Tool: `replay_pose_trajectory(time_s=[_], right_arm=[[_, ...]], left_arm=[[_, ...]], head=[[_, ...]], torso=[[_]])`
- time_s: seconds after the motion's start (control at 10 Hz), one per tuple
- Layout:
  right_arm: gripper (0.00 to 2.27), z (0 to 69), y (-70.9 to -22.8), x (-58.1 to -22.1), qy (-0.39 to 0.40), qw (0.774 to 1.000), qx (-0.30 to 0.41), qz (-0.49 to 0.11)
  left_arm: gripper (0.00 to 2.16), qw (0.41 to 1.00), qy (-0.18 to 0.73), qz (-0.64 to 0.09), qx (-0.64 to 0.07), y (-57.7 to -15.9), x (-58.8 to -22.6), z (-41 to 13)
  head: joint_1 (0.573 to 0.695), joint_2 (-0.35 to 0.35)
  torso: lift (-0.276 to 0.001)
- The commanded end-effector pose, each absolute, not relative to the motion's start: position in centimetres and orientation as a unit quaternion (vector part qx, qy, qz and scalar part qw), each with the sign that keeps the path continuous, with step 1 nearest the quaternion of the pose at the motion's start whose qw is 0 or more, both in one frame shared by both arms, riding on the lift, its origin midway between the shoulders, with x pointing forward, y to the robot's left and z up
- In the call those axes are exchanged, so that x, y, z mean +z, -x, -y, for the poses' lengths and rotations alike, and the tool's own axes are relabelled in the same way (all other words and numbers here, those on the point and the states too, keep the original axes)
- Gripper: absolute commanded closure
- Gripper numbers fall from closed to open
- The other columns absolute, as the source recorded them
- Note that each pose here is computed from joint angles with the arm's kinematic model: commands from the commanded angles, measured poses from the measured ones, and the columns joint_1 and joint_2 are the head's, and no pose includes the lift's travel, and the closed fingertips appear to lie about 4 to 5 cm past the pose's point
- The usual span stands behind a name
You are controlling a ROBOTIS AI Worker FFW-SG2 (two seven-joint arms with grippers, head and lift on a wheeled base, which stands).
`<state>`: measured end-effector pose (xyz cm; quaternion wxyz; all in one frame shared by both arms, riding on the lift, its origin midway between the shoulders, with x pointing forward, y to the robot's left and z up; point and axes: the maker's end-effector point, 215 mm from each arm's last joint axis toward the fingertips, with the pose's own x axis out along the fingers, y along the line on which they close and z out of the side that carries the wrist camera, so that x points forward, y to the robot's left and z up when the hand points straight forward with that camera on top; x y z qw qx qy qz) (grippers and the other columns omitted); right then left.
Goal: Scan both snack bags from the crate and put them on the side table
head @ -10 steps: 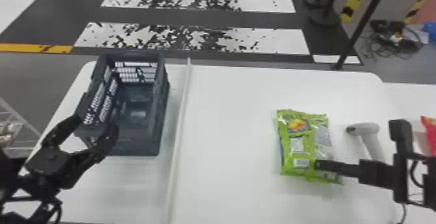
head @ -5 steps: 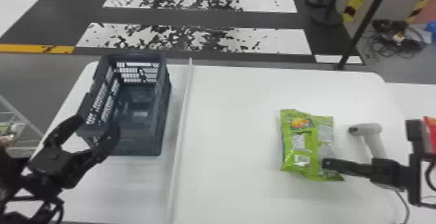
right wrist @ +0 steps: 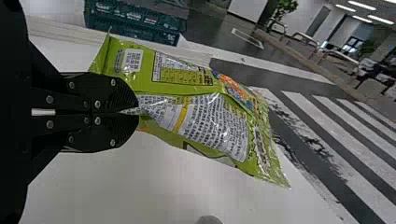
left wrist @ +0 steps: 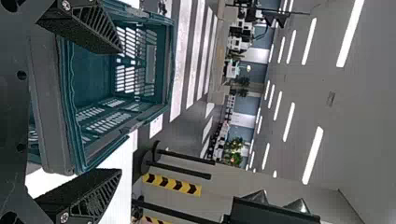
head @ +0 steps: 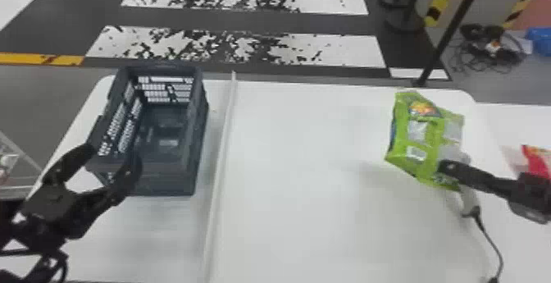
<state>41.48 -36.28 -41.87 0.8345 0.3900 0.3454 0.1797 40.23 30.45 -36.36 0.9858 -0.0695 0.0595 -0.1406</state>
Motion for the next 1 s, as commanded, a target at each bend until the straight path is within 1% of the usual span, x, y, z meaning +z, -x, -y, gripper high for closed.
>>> replay_pose_trajectory(time_s=[0.0,0.1,0.2,0.3,0.4,0.5,0.6,0.7,0.8,0.9], right_arm=[[2.26,41.2,-43.5,-39.1,-0.387,0.868,0.136,-0.280],[2.26,45.0,-44.3,-38.5,-0.370,0.890,0.088,-0.251],[2.26,48.9,-44.7,-38.4,-0.362,0.906,0.037,-0.216],[2.26,52.7,-44.6,-38.6,-0.354,0.916,-0.016,-0.187],[2.26,56.7,-44.0,-39.6,-0.349,0.919,-0.077,-0.166],[2.26,60.0,-43.5,-40.8,-0.350,0.915,-0.129,-0.151],[2.26,63.2,-43.0,-42.1,-0.354,0.909,-0.170,-0.136],[2.26,65.1,-42.7,-43.5,-0.363,0.902,-0.193,-0.133],[2.18,66.8,-42.7,-44.7,-0.366,0.897,-0.213,-0.127],[2.03,69.0,-42.5,-45.7,-0.361,0.892,-0.244,-0.122]], left_arm=[[0.09,0.986,0.070,-0.061,-0.140,-40.1,-36.4,-30.5],[0.09,0.986,0.070,-0.061,-0.140,-40.1,-36.4,-30.5],[0.09,0.986,0.069,-0.060,-0.139,-40.2,-36.3,-30.7],[0.09,0.986,0.067,-0.058,-0.139,-40.2,-36.2,-30.7],[0.09,0.986,0.068,-0.058,-0.139,-40.2,-36.2,-30.7],[0.09,0.986,0.068,-0.058,-0.140,-40.2,-36.2,-30.7],[0.09,0.986,0.068,-0.058,-0.139,-40.2,-36.2,-30.7],[0.09,0.986,0.067,-0.058,-0.140,-40.2,-36.1,-30.7],[0.09,0.986,0.067,-0.058,-0.140,-40.2,-36.1,-30.7],[0.09,0.986,0.068,-0.057,-0.141,-40.3,-36.0,-30.6]], head=[[0.695,-0.073],[0.695,-0.121],[0.695,-0.144],[0.695,-0.200],[0.695,-0.250],[0.695,-0.309],[0.695,-0.340],[0.695,-0.350],[0.695,-0.350],[0.695,-0.350]], torso=[[-0.087],[-0.087],[-0.087],[-0.087],[-0.087],[-0.087],[-0.087],[-0.087],[-0.087],[-0.087]])
